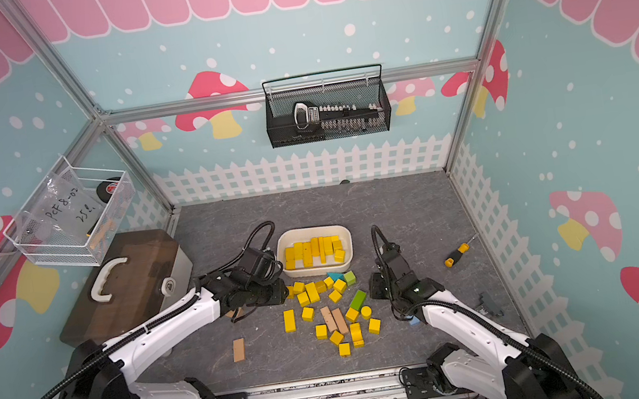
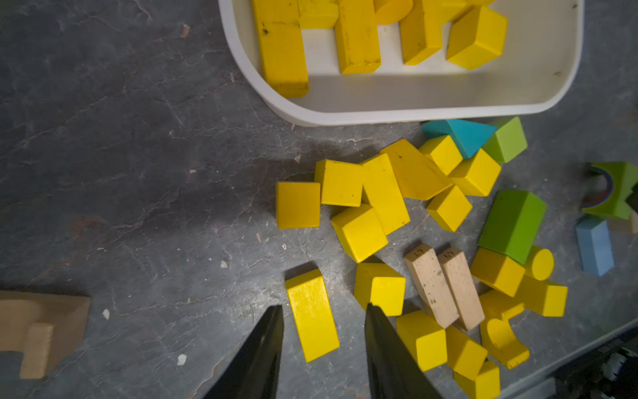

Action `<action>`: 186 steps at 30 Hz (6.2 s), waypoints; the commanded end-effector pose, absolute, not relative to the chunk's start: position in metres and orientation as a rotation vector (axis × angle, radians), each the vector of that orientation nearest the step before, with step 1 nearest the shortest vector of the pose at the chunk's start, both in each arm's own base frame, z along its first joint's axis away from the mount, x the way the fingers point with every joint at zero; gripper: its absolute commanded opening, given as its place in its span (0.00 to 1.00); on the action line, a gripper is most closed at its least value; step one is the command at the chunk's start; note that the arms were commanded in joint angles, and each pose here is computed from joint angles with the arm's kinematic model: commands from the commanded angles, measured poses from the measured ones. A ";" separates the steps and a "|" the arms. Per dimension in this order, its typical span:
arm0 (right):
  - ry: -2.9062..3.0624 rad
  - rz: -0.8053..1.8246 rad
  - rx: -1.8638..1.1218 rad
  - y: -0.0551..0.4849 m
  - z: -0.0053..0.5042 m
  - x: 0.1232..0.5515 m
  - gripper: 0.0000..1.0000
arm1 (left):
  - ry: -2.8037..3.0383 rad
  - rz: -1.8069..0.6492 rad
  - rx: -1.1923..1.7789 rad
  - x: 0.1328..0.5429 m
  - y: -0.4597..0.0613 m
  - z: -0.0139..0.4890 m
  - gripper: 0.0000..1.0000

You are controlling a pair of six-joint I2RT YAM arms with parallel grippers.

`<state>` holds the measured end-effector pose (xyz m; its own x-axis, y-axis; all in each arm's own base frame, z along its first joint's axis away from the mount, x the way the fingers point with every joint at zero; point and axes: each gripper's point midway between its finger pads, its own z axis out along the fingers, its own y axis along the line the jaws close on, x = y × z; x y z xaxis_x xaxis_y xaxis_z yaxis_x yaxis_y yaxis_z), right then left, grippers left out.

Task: Pick out the yellow building blocks
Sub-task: Pick up the building block from the center of the board, then place the building block in the storage box.

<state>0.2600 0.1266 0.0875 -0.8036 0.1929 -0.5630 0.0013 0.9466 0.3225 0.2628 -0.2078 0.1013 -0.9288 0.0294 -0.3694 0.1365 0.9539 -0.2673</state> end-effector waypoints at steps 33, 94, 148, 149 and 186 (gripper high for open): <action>2.457 0.413 0.156 0.125 0.085 0.260 0.44 | 2.890 -0.167 0.136 0.304 -0.201 0.043 0.48; 2.456 0.414 0.160 0.124 0.084 0.259 0.45 | 2.900 -0.149 0.220 0.297 -0.214 0.039 0.47; 2.455 0.416 0.161 0.124 0.084 0.259 0.45 | 2.927 -0.171 0.118 0.275 -0.185 0.040 0.42; 2.453 0.418 0.162 0.124 0.085 0.259 0.45 | 2.931 -0.168 0.118 0.274 -0.185 0.039 0.42; 2.491 0.411 0.180 0.125 0.077 0.273 0.44 | 2.751 -0.505 0.268 0.353 -0.280 0.189 0.24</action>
